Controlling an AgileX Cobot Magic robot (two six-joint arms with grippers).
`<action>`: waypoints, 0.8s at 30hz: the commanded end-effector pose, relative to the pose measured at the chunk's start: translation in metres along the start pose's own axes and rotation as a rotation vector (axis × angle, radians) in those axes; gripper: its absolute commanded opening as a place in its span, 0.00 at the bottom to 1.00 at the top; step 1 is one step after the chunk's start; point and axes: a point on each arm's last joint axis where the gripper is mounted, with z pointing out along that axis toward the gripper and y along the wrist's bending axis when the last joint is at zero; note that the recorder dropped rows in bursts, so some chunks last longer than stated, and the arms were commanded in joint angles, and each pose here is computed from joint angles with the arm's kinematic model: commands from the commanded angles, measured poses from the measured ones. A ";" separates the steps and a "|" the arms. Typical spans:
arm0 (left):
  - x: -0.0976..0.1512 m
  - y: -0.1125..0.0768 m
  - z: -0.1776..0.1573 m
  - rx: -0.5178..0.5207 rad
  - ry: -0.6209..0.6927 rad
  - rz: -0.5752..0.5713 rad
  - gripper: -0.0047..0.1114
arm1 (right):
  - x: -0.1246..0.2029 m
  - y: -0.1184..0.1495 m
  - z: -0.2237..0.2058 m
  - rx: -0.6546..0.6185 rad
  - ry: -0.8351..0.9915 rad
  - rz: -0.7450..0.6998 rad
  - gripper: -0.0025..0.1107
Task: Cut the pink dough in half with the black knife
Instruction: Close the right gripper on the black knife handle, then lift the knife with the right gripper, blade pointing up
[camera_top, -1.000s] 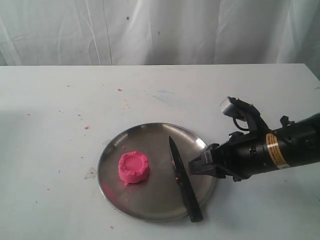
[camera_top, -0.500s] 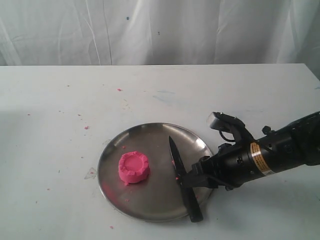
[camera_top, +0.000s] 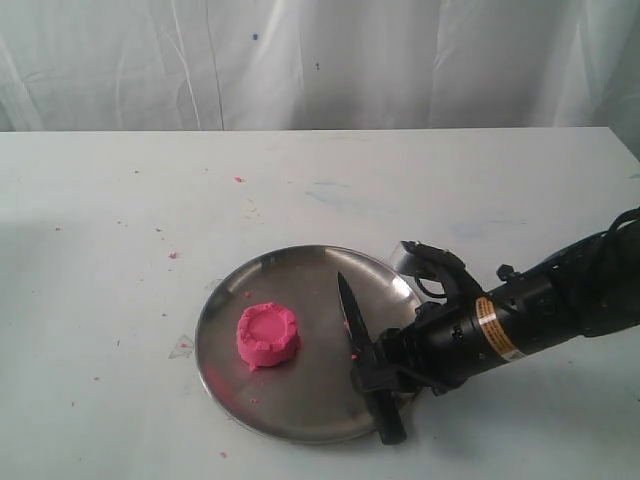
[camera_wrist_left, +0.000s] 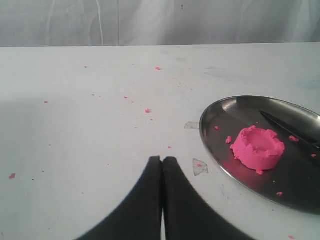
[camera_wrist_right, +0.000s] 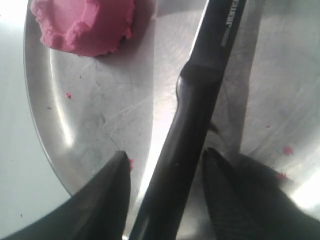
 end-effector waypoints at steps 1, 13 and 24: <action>0.001 0.000 0.000 0.007 -0.003 0.000 0.04 | 0.000 -0.001 0.002 0.011 0.008 -0.014 0.41; 0.001 0.000 0.000 0.007 -0.003 0.000 0.04 | 0.004 -0.007 0.009 0.020 0.032 0.061 0.31; 0.001 0.000 0.000 0.007 -0.003 0.000 0.04 | -0.004 -0.002 0.006 -0.004 0.010 0.042 0.14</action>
